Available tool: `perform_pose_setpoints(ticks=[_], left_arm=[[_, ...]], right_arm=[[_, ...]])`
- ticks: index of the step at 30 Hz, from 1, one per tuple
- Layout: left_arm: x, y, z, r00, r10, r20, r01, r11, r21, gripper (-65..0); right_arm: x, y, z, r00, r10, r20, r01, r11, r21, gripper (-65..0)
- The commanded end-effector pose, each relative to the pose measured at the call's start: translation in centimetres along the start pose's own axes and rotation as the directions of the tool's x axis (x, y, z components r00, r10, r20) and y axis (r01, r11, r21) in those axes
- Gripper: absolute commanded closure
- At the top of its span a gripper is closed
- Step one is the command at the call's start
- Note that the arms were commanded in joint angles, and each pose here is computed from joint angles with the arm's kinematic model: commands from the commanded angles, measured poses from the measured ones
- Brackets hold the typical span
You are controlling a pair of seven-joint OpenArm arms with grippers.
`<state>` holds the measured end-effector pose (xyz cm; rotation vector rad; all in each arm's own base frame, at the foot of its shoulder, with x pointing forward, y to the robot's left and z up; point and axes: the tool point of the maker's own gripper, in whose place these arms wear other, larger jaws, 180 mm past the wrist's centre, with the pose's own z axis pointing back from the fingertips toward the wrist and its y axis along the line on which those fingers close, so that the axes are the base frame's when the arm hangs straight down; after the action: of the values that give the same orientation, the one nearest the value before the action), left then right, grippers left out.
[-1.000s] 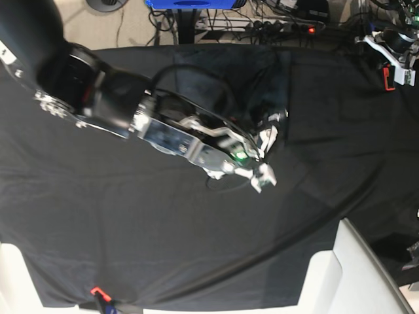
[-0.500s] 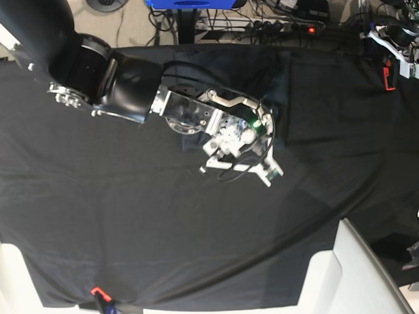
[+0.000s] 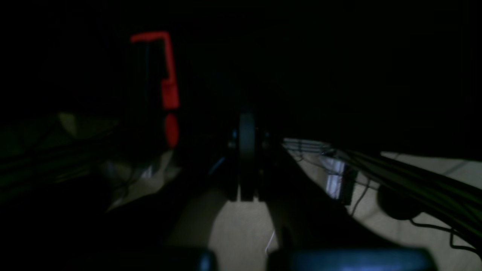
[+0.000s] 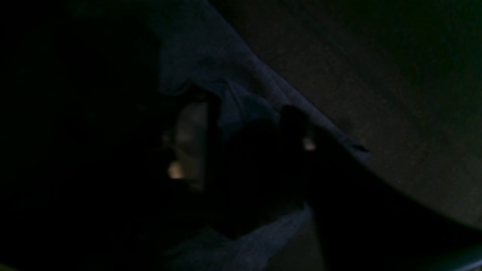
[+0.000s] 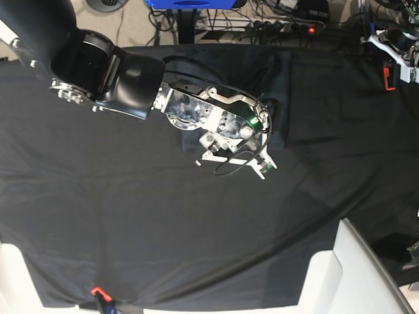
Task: Fold the T-shirt properly
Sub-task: 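Press the stacked fold flat with the right gripper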
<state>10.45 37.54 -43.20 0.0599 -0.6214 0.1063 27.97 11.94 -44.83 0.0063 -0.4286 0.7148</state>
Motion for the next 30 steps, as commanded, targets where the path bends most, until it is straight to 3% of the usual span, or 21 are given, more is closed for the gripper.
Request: perform_pose_setpoints(ticks=[1,4,10,13,23,30], left_arm=[[0.4,0.7,0.3,1.0,-0.007,0.013,0.007,1.0,0.009,0.0],[-0.2,0.7,0.2,1.0,0.005,0.001,-0.005,1.0,0.007,0.0],[-0.1,0.7,0.2,1.0,0.006,0.001,-0.006,1.0,0.007,0.0],[-0.1,0.7,0.2,1.0,0.006,0.001,-0.006,1.0,0.007,0.0],[0.0,0.9,0.2,1.0,0.002,0.002,-0.002,1.0,0.009,0.0],[0.2,1.2,0.3,1.0,-0.006,0.002,0.006,1.0,0.013,0.0]], right_arm=[[2.1,0.0,0.8,0.998,0.0,0.055,0.0,1.0,0.001,-20.7],[2.0,0.1,0.8,0.999,-0.001,0.053,0.001,1.0,0.001,-9.3],[2.2,0.2,0.8,0.998,0.0,0.058,0.0,1.0,0.004,-6.8],[2.4,0.4,1.0,0.998,0.0,0.063,-0.001,1.0,0.009,0.0],[2.8,1.2,1.1,0.995,-0.003,0.104,0.0,1.0,0.027,0.0],[4.8,3.1,3.0,0.979,-0.008,0.206,-0.01,0.997,0.082,-0.3]])
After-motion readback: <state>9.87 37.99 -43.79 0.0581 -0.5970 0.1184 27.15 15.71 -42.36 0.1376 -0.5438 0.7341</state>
